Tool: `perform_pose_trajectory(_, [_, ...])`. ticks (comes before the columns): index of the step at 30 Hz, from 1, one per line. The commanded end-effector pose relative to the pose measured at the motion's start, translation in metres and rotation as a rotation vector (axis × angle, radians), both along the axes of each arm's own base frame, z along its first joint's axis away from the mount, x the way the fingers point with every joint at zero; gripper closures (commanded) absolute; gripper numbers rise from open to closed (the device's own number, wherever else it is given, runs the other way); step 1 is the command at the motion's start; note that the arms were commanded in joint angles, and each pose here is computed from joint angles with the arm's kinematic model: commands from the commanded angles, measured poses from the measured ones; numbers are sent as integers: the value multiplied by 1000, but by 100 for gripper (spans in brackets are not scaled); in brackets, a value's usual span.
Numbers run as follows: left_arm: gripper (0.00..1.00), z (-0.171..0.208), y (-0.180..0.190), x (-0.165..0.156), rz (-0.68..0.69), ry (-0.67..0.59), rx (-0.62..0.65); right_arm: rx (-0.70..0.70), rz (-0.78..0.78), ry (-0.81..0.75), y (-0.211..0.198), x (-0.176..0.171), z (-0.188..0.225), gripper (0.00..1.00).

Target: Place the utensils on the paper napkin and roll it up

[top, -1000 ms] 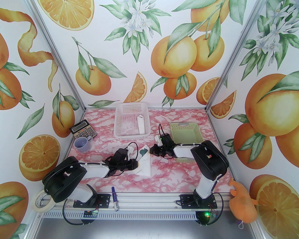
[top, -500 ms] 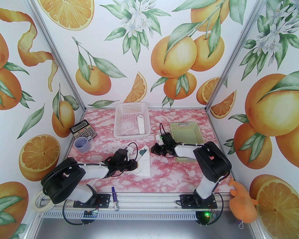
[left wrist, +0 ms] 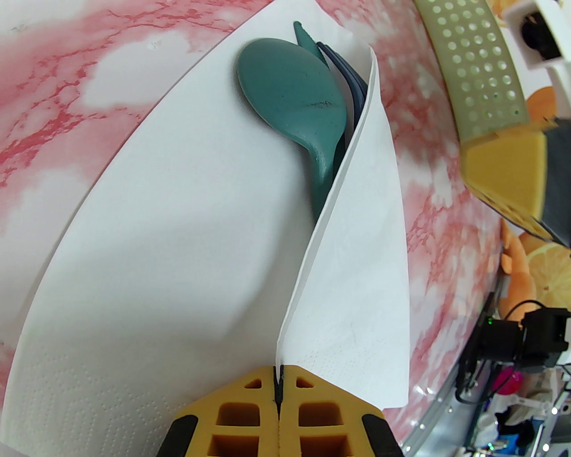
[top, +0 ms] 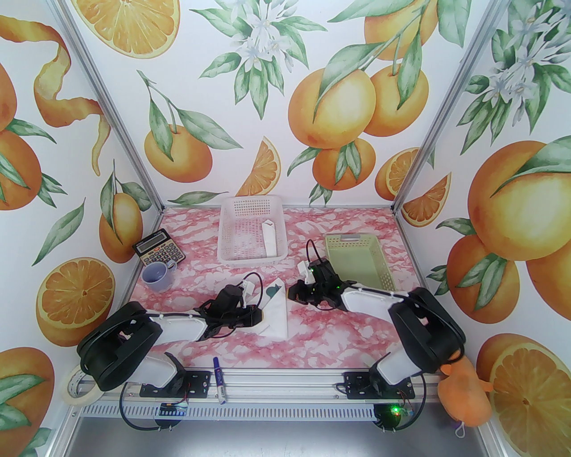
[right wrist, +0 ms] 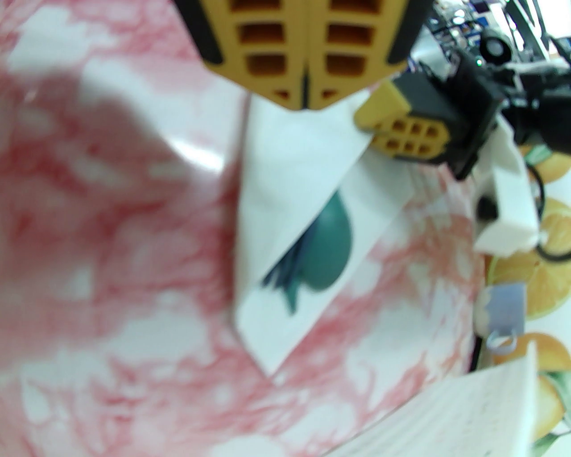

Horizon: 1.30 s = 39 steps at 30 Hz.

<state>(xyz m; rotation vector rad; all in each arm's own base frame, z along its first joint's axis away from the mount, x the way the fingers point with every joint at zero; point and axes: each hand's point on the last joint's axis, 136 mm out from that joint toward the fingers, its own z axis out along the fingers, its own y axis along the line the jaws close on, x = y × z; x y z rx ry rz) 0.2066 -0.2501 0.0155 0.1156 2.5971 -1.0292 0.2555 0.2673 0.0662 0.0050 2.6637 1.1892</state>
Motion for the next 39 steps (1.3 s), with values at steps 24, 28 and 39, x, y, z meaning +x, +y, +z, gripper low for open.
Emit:
perform_pose_trajectory(24, [100, -21, 15, -13, 8, 56, 83, 6, 140, 212, 22, -111, -32, 100])
perform_pose_trajectory(28, [100, -21, 16, -13, 9, 57, 85, -15, 135, 222, 20, -112, -40, 100])
perform_pose_trajectory(39, [100, -22, 16, -13, 10, 58, 87, -103, 118, 273, 4, -124, -66, 100])
